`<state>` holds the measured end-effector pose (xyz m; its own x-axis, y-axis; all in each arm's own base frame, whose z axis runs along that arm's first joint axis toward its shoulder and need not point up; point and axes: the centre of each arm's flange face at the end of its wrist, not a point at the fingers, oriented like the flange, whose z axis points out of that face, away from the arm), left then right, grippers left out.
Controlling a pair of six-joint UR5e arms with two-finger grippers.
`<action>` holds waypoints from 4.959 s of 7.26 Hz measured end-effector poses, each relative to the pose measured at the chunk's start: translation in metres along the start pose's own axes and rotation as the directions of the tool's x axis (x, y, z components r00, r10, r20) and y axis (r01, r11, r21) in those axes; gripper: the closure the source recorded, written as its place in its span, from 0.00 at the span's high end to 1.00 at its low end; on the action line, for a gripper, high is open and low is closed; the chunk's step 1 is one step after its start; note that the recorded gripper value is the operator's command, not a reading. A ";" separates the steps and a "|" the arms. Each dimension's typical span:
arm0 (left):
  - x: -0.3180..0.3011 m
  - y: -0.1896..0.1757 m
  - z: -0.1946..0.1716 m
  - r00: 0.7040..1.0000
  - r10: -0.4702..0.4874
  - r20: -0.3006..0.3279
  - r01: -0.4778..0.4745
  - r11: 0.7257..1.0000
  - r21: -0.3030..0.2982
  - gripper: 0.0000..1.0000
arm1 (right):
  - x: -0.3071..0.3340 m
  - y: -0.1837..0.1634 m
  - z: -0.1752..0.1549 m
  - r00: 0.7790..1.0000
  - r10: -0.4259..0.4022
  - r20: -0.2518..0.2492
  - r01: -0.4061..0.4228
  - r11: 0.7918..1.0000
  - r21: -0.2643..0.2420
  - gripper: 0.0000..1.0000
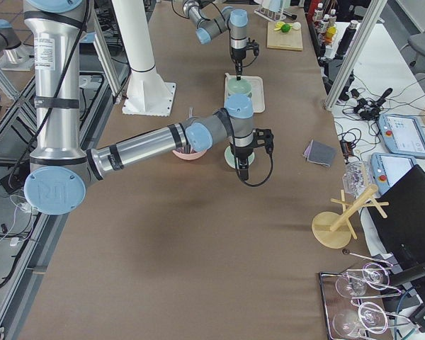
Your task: Stack green bowls together
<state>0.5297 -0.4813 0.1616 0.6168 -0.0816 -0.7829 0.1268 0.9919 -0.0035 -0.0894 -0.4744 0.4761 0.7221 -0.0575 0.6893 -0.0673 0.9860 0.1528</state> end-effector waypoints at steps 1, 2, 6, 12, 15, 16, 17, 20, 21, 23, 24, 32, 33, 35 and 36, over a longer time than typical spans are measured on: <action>-0.001 0.000 0.002 1.000 0.000 0.002 0.000 1.000 0.000 0.00 | 0.000 0.000 0.000 1.000 0.000 0.000 0.000 1.000 0.000 1.00; -0.002 0.000 0.003 1.000 0.000 0.002 0.000 1.000 0.000 0.00 | 0.000 0.000 0.000 1.000 0.000 0.000 0.000 1.000 0.000 1.00; -0.003 -0.001 0.006 1.000 0.005 0.000 -0.005 1.000 -0.001 0.00 | 0.000 0.000 0.000 1.000 -0.001 0.000 0.001 1.000 0.000 1.00; -0.005 -0.008 0.026 1.000 0.017 -0.022 -0.017 1.000 0.007 0.00 | 0.000 0.000 0.001 1.000 0.000 -0.002 0.000 1.000 0.000 1.00; -0.008 -0.009 0.029 1.000 0.018 -0.019 -0.018 1.000 0.006 0.00 | 0.000 0.000 0.001 1.000 0.000 -0.002 0.000 1.000 -0.001 1.00; -0.008 -0.009 0.030 1.000 0.018 -0.018 -0.018 1.000 0.005 0.00 | 0.000 0.000 0.001 1.000 0.000 -0.003 0.000 1.000 -0.001 1.00; -0.009 -0.010 0.033 1.000 0.019 -0.020 -0.019 1.000 0.006 0.00 | 0.000 0.000 0.001 1.000 0.000 -0.003 0.000 1.000 -0.001 1.00; -0.011 -0.014 0.045 0.999 0.030 -0.046 -0.029 0.999 0.015 0.00 | 0.000 0.000 0.001 1.000 0.000 -0.003 0.000 1.000 -0.001 1.00; -0.011 -0.014 0.046 0.998 0.032 -0.049 -0.031 0.999 0.016 0.01 | 0.000 0.000 0.001 1.000 0.000 -0.003 0.000 1.000 -0.001 1.00; -0.010 -0.014 0.046 0.998 0.035 -0.052 -0.034 0.999 0.016 0.79 | 0.000 0.000 0.001 1.000 0.000 -0.002 0.000 1.000 -0.001 1.00; -0.010 -0.014 0.045 0.998 0.037 -0.054 -0.036 0.999 0.016 0.97 | 0.000 0.000 0.001 1.000 0.000 -0.002 0.000 1.000 -0.001 1.00; -0.131 -0.055 -0.097 0.954 0.291 0.076 -0.292 0.956 0.011 0.98 | -0.019 -0.001 0.007 0.999 -0.028 0.025 0.028 0.999 0.016 1.00; -0.198 -0.085 -0.128 0.939 0.336 0.072 -0.336 0.942 -0.010 0.98 | -0.027 -0.003 0.012 1.000 0.012 0.026 -0.013 1.000 0.009 0.99; -0.388 -0.128 -0.162 0.964 0.266 0.021 -0.263 0.960 -0.093 0.98 | -0.060 -0.006 0.033 0.994 0.110 0.002 -0.110 0.994 0.001 0.99; -0.478 -0.139 -0.167 0.977 0.210 0.043 -0.205 0.974 -0.100 0.98 | -0.075 -0.006 0.048 0.990 0.142 -0.017 -0.142 0.990 -0.001 0.99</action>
<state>0.0875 -0.5644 0.4321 0.6623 0.1244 -0.7389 -0.0806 0.9922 0.0949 -0.1762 -0.4832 0.4570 0.7171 0.0861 0.6917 -0.1685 0.9843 0.0522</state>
